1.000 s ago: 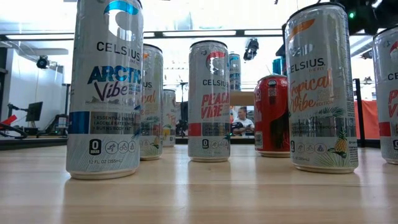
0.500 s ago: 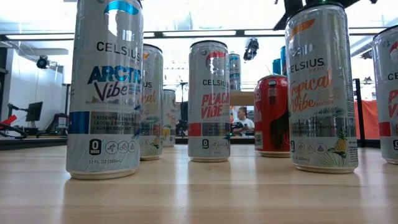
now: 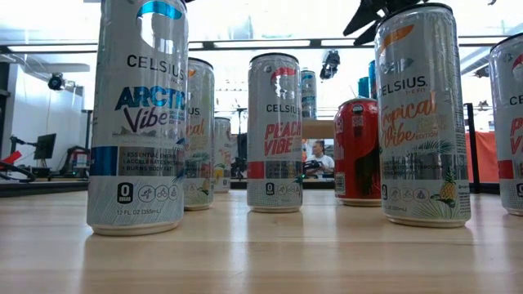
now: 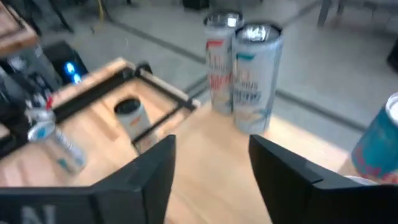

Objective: Place canned beverage on shelf
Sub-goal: Put the bottom blue soda can on the shelf aligned with the blue soda can

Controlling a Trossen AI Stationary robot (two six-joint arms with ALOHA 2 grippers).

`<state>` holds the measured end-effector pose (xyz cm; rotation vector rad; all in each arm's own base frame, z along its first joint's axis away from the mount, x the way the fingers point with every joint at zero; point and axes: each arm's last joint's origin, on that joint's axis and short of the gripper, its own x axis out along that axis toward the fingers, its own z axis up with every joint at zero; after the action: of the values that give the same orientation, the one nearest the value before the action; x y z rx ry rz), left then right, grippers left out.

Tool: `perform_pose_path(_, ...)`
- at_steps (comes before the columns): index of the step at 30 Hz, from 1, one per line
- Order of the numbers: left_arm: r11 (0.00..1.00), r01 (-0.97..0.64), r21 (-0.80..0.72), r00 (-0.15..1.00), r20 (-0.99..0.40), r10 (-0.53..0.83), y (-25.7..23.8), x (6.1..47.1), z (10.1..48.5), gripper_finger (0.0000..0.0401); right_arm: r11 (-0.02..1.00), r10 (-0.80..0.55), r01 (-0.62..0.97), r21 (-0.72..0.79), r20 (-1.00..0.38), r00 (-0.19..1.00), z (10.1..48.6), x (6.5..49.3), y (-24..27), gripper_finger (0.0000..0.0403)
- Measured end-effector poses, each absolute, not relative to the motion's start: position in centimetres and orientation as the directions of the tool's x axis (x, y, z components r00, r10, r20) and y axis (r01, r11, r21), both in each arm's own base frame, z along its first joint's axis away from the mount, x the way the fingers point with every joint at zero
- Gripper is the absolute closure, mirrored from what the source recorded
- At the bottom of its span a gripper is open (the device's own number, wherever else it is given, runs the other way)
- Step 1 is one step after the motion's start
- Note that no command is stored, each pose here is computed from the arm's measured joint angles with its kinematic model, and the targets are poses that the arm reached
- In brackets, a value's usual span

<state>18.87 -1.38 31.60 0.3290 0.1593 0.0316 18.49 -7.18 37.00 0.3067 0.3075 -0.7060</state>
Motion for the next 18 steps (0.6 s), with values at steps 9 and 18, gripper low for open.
perform_pose_path(9,0.937,-0.059,0.343,0.988,-0.114,0.104,-0.7,16.7,31.4,0.0139,0.608,-0.526,0.779,0.154,-0.657,0.541,41.0,18.9,-7.3,0.0329)
perform_pose_path(18,0.93,-0.041,0.364,0.982,-0.155,0.104,-0.7,16.8,30.0,0.0139,0.421,-0.518,0.907,0.029,-0.813,0.266,41.6,19.0,-7.6,0.039)
